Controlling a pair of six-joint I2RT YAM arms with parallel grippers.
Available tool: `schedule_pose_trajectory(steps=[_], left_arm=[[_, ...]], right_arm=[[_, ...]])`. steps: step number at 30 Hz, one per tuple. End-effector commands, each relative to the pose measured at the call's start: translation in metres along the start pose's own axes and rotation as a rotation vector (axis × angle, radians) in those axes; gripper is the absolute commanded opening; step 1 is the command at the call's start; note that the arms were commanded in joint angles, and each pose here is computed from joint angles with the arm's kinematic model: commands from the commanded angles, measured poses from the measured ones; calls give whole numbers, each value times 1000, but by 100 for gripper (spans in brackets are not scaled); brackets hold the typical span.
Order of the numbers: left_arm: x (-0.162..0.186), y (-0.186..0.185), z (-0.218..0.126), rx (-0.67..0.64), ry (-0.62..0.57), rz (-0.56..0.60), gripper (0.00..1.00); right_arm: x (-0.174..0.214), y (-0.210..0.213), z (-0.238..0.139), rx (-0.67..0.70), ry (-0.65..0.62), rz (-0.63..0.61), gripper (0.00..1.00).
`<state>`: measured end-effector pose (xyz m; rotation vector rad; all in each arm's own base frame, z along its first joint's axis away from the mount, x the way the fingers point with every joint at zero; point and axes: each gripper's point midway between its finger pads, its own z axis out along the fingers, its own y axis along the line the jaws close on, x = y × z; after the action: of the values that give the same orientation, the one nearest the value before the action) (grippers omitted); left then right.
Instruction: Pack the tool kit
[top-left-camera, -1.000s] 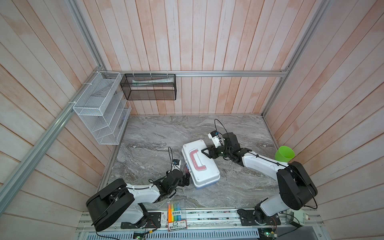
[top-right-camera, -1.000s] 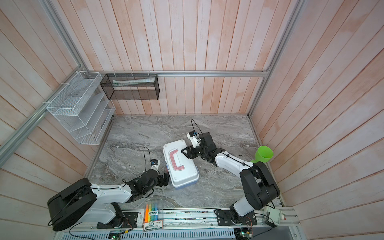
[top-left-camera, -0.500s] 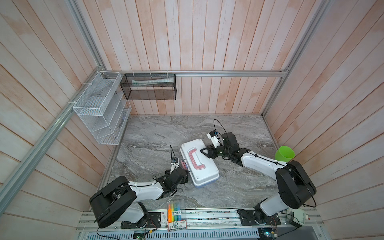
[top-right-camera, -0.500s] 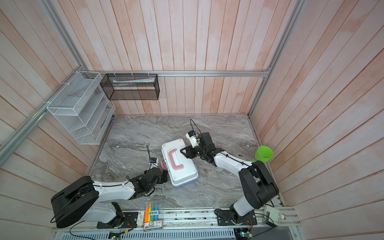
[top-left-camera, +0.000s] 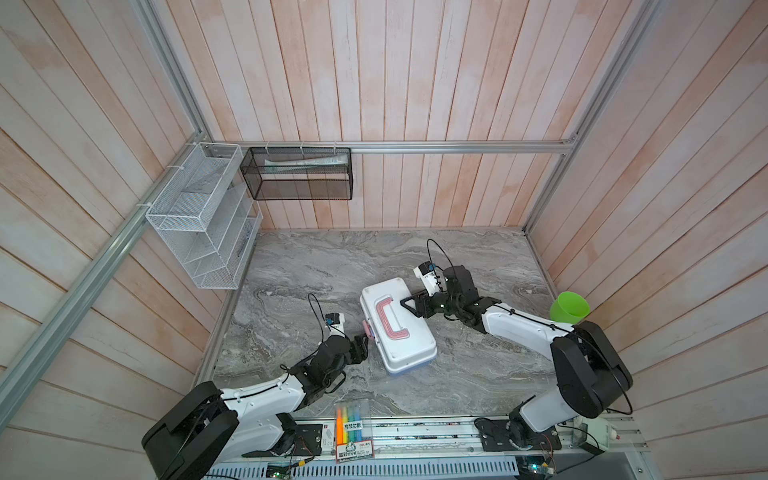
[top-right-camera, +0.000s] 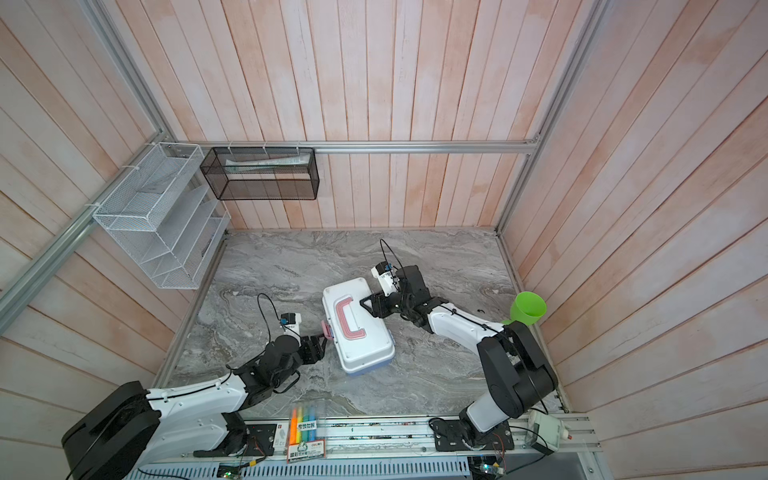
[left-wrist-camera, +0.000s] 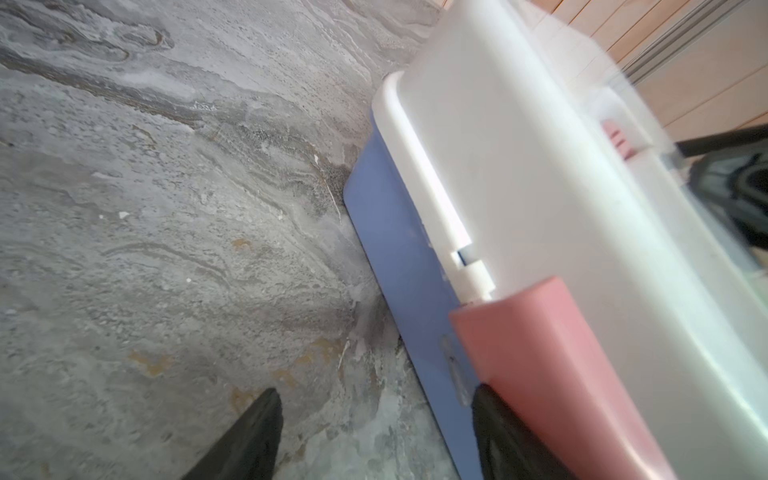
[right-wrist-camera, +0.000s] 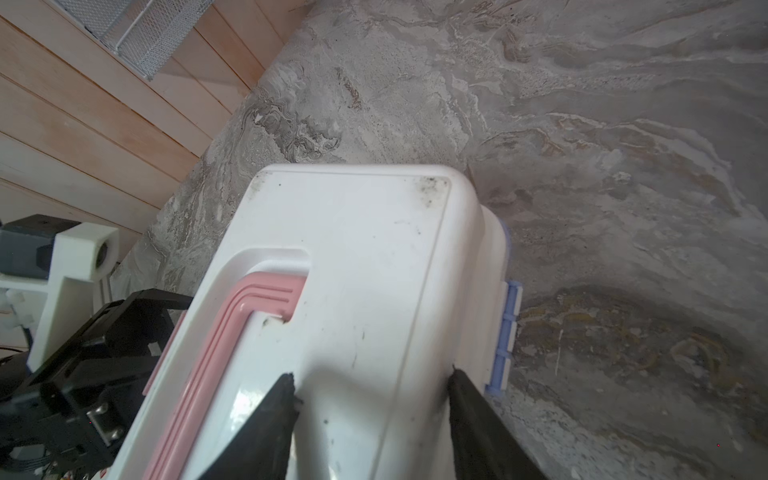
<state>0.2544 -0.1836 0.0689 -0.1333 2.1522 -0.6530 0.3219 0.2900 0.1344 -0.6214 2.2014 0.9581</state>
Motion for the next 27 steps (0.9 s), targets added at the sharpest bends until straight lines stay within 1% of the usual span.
schedule_pose_trajectory(steps=[1, 4, 5, 9, 11, 14, 16, 18, 22, 23, 27], left_arm=[[-12, -28, -9, 207, -47, -155, 75], [-14, -30, -16, 272, -77, -249, 75], [-15, -31, -18, 291, -88, -262, 74], [-19, -39, -22, 342, -98, -274, 68], [-22, -45, -22, 361, -97, -268, 67], [-26, -45, -25, 375, -120, -294, 66], [-27, -45, -28, 389, -134, -292, 60], [-26, -46, -26, 382, -124, -279, 50], [-26, -49, -25, 391, -117, -274, 40], [-25, -49, -25, 391, -115, -274, 37], [-25, -49, -25, 391, -114, -273, 35]], right_arm=[[61, 3, 10, -22, 189, 77, 55], [61, 4, 11, -26, 189, 74, 55], [62, 3, 12, -24, 191, 75, 56], [61, 6, 13, -33, 192, 70, 56], [61, 6, 13, -30, 192, 68, 56], [61, 5, 13, -28, 192, 67, 56], [61, 6, 12, -32, 193, 71, 56], [59, 8, 12, -34, 185, 70, 56], [59, 9, 13, -39, 187, 70, 56], [61, 8, 14, -37, 191, 71, 56], [64, 8, 14, -37, 199, 72, 56]])
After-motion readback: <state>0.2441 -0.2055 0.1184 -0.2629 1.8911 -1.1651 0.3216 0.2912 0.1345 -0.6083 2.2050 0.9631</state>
